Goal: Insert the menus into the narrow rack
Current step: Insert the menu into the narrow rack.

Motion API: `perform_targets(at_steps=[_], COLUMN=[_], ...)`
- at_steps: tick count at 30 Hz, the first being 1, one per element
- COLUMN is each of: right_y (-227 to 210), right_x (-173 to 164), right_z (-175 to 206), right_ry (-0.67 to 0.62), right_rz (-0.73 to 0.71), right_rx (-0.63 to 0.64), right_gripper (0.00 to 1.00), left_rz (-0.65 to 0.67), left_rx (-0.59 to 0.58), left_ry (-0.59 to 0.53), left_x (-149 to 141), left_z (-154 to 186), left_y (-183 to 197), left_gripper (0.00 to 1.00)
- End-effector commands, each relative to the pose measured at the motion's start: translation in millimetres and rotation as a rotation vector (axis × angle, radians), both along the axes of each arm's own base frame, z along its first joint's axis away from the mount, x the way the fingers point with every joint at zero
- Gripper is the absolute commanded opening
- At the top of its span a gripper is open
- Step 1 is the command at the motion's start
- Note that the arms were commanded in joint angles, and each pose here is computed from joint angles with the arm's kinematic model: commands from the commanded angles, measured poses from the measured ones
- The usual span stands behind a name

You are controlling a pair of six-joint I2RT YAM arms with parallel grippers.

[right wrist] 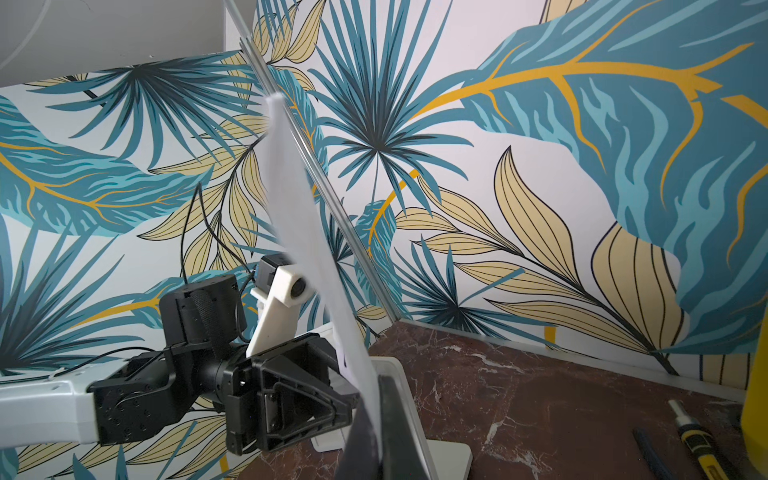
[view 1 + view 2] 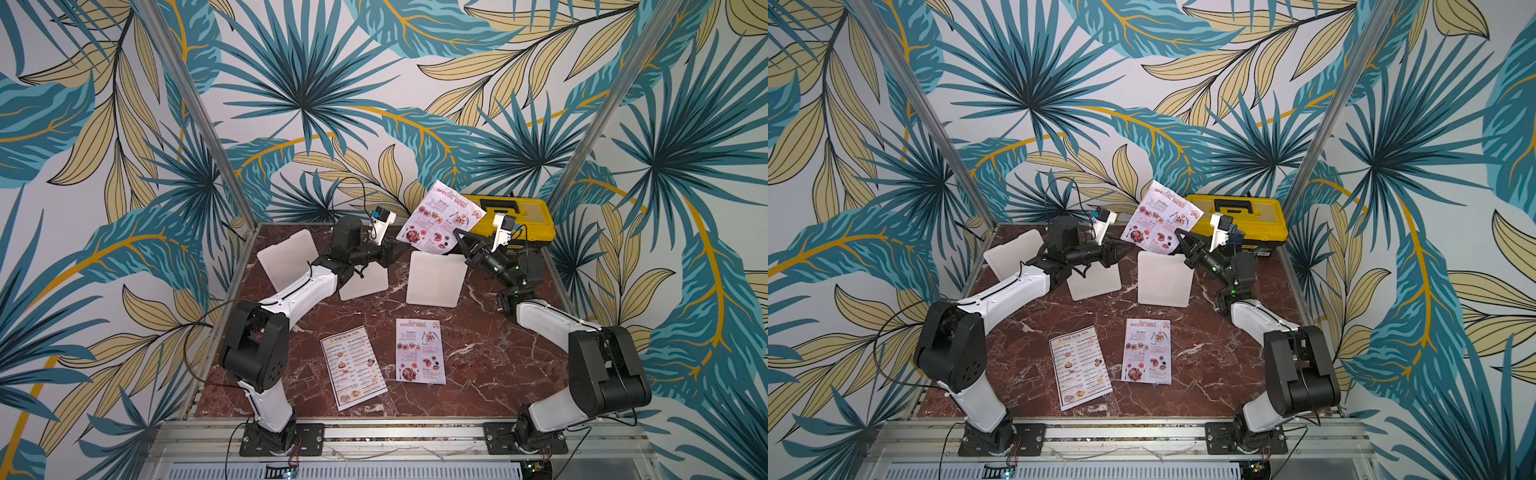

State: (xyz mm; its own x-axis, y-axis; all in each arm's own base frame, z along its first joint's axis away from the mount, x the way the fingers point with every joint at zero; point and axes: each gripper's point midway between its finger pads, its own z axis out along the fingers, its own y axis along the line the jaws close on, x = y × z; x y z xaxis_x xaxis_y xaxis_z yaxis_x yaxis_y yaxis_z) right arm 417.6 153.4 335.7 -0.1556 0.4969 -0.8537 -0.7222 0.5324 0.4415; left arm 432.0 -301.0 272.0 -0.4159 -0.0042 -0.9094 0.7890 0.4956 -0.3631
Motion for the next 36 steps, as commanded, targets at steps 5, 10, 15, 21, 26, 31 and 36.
perform_targets(at_steps=[5, 10, 15, 21, 26, 31, 36], right_y=[2.8, -0.9, -2.1, 2.5, 6.5, 12.4, 14.9], right_x=[-1.0, 0.8, 2.4, 3.4, 6.0, -1.1, -12.4], right_z=[-14.8, -16.9, -11.5, -1.8, -2.4, 0.2, 0.9], right_ry=[0.041, 0.045, 0.030, -0.007, -0.029, -0.064, -0.102], right_rz=[0.027, 0.018, 0.030, 0.061, 0.091, 0.150, 0.174], right_rx=[-0.059, -0.064, -0.063, -0.086, -0.098, -0.098, -0.119], right_gripper=[0.00, 0.00, 0.00, 0.00, 0.00, 0.00, 0.00], left_rz=[0.033, 0.035, 0.025, 0.005, -0.012, -0.008, 0.012], left_rx=[-0.010, -0.009, -0.017, -0.026, -0.031, -0.035, -0.058], left_ry=[-0.039, -0.037, -0.042, -0.063, -0.071, -0.074, -0.091], left_x=[-5.1, -4.8, -6.1, -8.2, -6.6, 0.4, 6.5], left_z=[13.5, 12.2, 15.0, 20.6, 22.2, 23.1, 33.6], left_y=[9.7, 9.6, 8.9, 6.6, 4.2, 5.1, 17.0], left_gripper=[0.37, 0.37, 0.35, 0.35, 0.35, 0.35, 0.36])
